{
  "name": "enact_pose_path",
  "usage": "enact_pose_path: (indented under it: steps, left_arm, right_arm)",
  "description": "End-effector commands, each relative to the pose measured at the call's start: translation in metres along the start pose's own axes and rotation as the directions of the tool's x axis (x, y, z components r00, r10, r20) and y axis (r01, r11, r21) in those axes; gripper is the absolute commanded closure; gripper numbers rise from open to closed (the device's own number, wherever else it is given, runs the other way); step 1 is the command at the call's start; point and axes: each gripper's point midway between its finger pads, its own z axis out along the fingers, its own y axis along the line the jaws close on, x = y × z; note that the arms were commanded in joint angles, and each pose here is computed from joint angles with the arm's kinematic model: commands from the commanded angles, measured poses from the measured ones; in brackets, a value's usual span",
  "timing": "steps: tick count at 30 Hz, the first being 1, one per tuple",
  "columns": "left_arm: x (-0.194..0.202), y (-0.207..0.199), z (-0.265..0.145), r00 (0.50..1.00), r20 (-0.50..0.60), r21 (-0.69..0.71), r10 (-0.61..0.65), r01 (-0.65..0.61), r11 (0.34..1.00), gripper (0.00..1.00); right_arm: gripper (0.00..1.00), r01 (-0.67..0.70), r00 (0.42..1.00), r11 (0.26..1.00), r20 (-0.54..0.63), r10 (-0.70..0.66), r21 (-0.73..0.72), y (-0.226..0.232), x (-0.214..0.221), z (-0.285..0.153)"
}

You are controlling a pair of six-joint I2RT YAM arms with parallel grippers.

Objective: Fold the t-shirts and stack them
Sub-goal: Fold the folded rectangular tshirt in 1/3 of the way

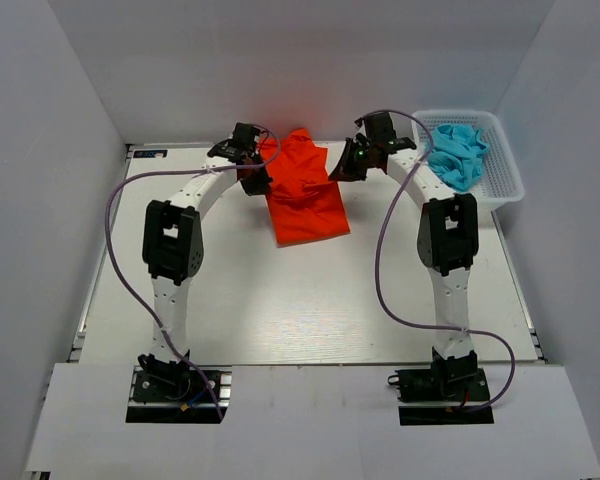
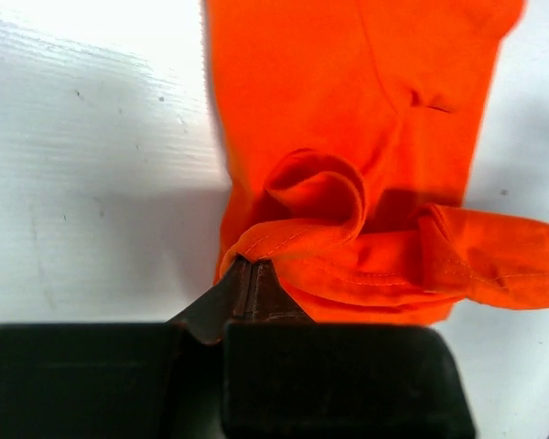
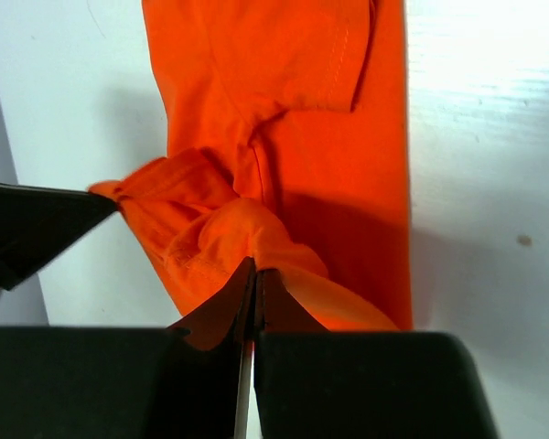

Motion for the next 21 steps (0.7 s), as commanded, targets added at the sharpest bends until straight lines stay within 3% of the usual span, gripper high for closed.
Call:
enact_pose_path:
  steps: [1, 8, 13, 15, 16, 17, 19, 20, 21]
  left_arm:
    - [-0.021, -0.012, -0.004, 0.999, 0.043, 0.057, 0.029, -0.031, 0.998, 1.00]
    - [-0.036, -0.023, 0.005, 0.994, 0.086, 0.125, 0.062, -0.072, 0.990, 1.00]
    - [-0.038, -0.013, 0.020, 0.996, 0.077, 0.096, 0.052, -0.060, 0.994, 1.00]
    - [-0.054, -0.002, 0.026, 0.995, 0.093, 0.076, 0.021, -0.028, 0.997, 0.70]
    - [-0.058, -0.004, 0.028, 0.995, 0.100, 0.081, 0.021, -0.030, 0.996, 0.42]
    - [-0.074, -0.005, 0.024, 0.990, 0.135, 0.091, 0.028, -0.041, 0.995, 0.01]
    - [-0.083, 0.003, 0.027, 0.989, 0.143, 0.060, 0.030, -0.039, 0.997, 0.00]
    - [-0.095, 0.004, 0.014, 0.987, 0.158, 0.058, 0.031, -0.041, 0.997, 0.00]
    - [-0.093, 0.008, 0.015, 0.988, 0.150, 0.043, 0.031, -0.037, 0.998, 0.00]
  right_arm:
    - [1.00, -0.018, 0.995, 0.995, 0.094, 0.027, -0.102, 0.020, -0.030, 0.008]
    - [1.00, -0.039, 0.991, 0.996, 0.121, 0.048, -0.081, 0.012, -0.039, 0.023]
    - [1.00, -0.082, 0.986, 0.995, 0.141, 0.089, -0.057, -0.002, -0.040, 0.037]
    - [0.97, -0.071, 0.981, 0.995, 0.175, 0.083, -0.075, -0.003, -0.052, 0.040]
    - [0.80, -0.076, 0.982, 0.994, 0.169, 0.087, -0.073, -0.011, -0.050, 0.049]
    - [0.68, -0.049, 0.977, 0.994, 0.202, 0.068, -0.097, -0.003, -0.063, 0.046]
    - [0.26, -0.032, 0.977, 0.990, 0.204, 0.060, -0.135, 0.002, -0.073, 0.041]
    - [0.10, -0.018, 0.976, 0.989, 0.211, 0.049, -0.147, 0.006, -0.076, 0.037]
    - [0.10, -0.002, 0.978, 0.987, 0.207, 0.035, -0.160, 0.012, -0.075, 0.032]
